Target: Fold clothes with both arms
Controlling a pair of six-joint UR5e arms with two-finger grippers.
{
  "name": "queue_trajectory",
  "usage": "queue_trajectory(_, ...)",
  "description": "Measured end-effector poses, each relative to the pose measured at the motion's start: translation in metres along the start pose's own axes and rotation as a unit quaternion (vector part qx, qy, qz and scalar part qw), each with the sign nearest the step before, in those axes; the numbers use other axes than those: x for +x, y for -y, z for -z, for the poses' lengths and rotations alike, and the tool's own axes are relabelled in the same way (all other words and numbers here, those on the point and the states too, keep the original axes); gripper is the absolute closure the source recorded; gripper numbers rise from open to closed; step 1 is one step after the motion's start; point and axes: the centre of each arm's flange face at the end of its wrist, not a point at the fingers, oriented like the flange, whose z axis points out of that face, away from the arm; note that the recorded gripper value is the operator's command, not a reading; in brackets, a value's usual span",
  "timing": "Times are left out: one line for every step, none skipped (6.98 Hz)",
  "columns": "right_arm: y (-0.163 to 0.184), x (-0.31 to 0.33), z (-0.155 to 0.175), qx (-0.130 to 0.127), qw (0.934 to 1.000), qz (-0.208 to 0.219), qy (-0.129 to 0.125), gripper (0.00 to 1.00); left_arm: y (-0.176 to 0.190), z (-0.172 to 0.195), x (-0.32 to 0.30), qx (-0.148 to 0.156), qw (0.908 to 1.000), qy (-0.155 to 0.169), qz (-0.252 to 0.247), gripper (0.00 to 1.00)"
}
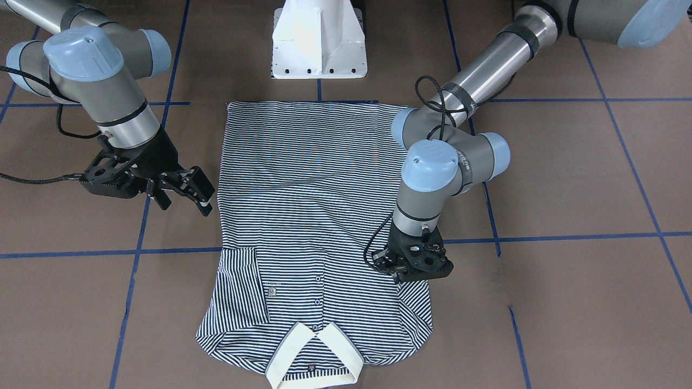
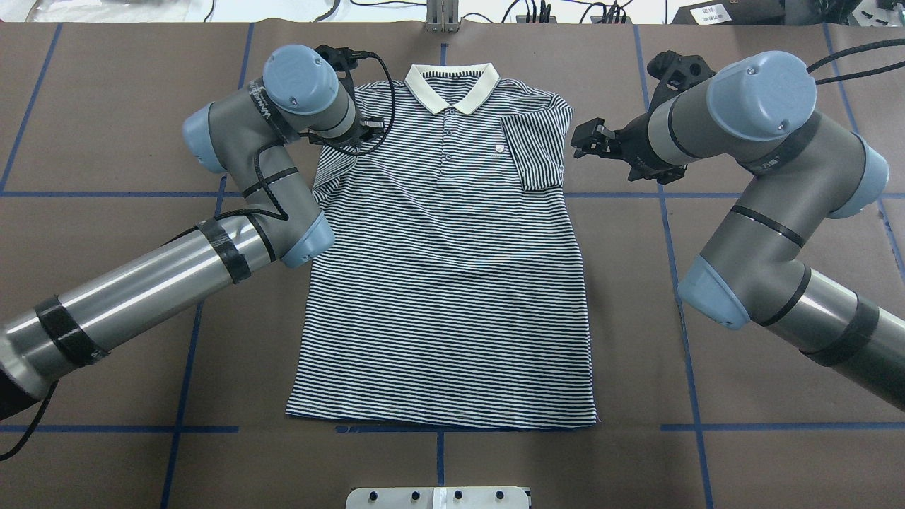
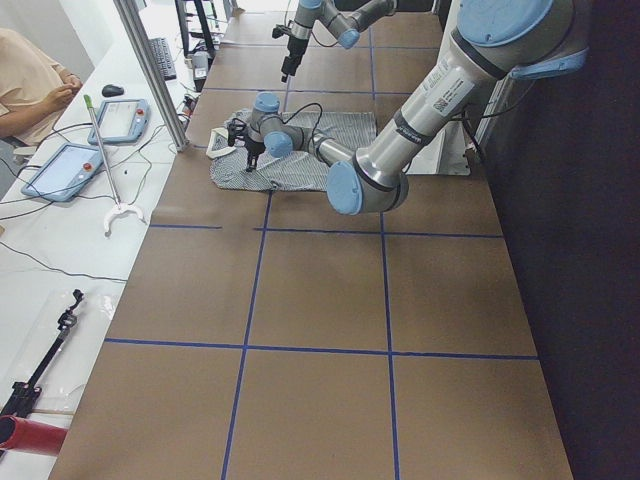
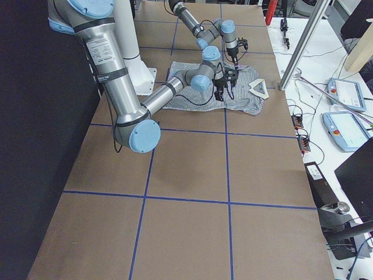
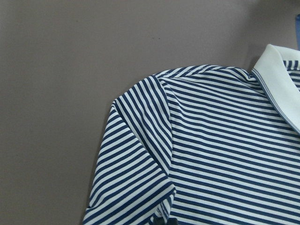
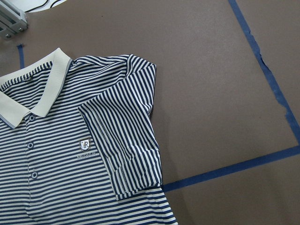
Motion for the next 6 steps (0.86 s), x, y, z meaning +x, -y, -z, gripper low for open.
queue_trajectory(-0.0004,-0.0004,0.0001,0.000,1.0000,0.000,0.000,0.00,-0.0001,-0.0083,0.0005,0.003,1.0000,0.009,0.000,1.00)
queue_trajectory(-0.0010,-0.0015,0.0002,0.000,1.0000,0.001,0.001,0.00,0.0006,-0.0121,-0.0002,0.004,0.9999,0.013,-0.001,1.00)
queue_trajectory(-0.0014,-0.0033,0.0009,-0.001,1.0000,0.002,0.003,0.00,0.0009,-0.0127,0.0008,0.005,0.9999,0.013,-0.001,1.00)
queue_trajectory(-0.0016,-0.0050,0.0023,0.000,1.0000,0.002,0.004,0.00,0.0013,-0.0124,0.0017,0.006,0.9999,0.013,-0.002,0.74)
queue_trajectory(-0.0017,-0.0060,0.0047,0.000,1.0000,0.003,0.006,0.00,0.0014,-0.0120,0.0022,0.006,0.9999,0.012,-0.003,0.39)
queue_trajectory(-0.0019,-0.0065,0.0070,0.001,1.0000,0.003,0.008,0.00,0.0018,-0.0100,0.0038,0.007,0.9999,0.010,-0.003,0.23)
